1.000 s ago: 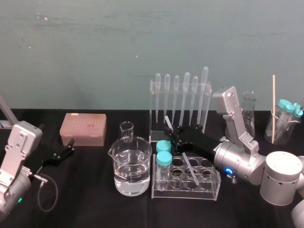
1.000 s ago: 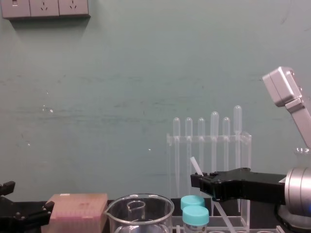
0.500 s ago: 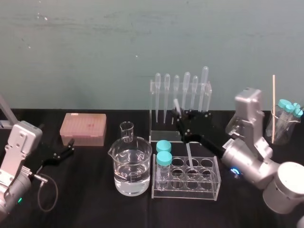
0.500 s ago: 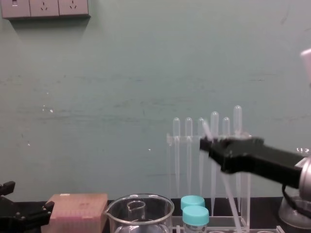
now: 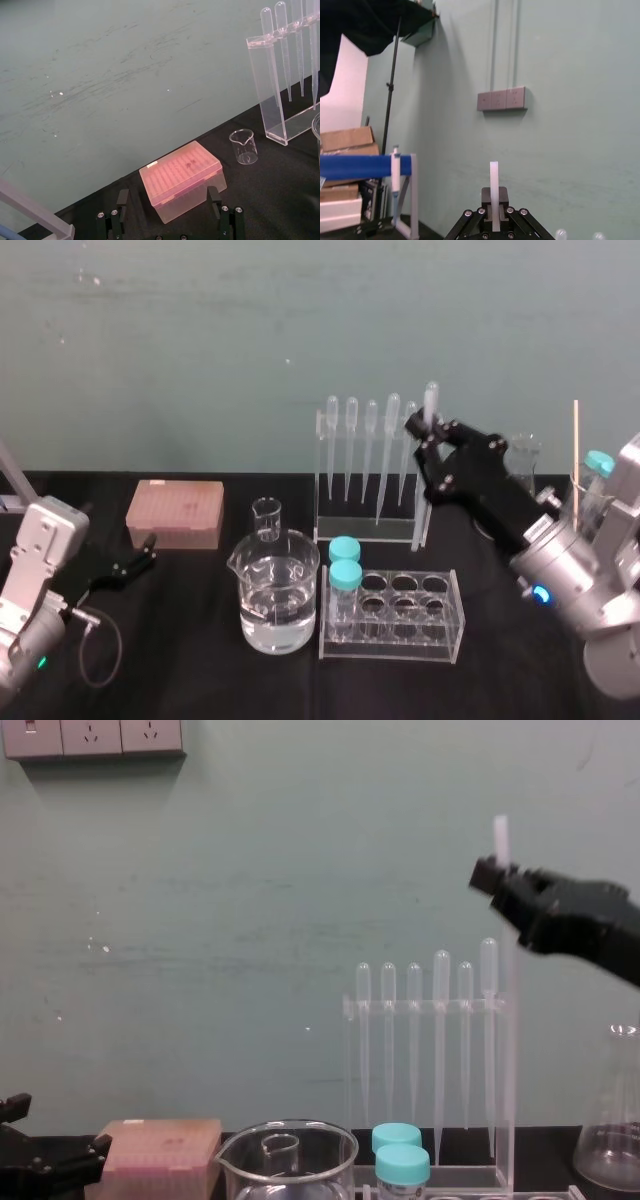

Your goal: Pick up the stirring rod with one hand, then place it down.

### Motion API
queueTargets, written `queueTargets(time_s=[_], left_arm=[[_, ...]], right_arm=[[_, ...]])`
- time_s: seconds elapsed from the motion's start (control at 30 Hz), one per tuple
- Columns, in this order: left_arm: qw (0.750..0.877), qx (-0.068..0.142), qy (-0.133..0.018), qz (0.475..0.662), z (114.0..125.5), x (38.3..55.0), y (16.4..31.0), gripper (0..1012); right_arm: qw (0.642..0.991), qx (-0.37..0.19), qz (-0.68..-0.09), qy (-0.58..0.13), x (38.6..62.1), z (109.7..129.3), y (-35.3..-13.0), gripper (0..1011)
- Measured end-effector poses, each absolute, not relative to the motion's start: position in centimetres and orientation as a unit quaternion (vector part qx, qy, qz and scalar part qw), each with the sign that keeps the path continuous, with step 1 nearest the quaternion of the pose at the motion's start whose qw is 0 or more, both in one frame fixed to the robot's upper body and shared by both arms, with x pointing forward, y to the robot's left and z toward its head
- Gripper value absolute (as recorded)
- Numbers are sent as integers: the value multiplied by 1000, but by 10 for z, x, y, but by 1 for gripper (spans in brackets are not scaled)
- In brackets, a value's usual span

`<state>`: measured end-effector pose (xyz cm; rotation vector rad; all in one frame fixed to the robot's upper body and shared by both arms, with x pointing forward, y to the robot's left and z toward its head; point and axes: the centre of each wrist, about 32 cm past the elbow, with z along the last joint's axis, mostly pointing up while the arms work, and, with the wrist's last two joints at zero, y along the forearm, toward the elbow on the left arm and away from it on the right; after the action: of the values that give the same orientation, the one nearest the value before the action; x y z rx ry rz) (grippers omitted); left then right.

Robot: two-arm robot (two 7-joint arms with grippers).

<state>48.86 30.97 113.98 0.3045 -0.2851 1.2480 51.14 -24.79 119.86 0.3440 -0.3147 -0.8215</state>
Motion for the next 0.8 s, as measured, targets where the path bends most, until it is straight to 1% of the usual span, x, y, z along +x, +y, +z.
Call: queueTargets(time_s=[0.17,0.37,0.8], left_arm=[[791,141,-132,580,1140,489,310,1000],[791,141,-132,580,1140,489,310,1000],[791,142,-132,580,1140,489,310,1000]], right_arm=[[887,171,-398,-157,513,1210,-255,69],[888,168,-398,-161,516,1216,-259,69],[891,157,-396,-159,521,1216,-260,69]])
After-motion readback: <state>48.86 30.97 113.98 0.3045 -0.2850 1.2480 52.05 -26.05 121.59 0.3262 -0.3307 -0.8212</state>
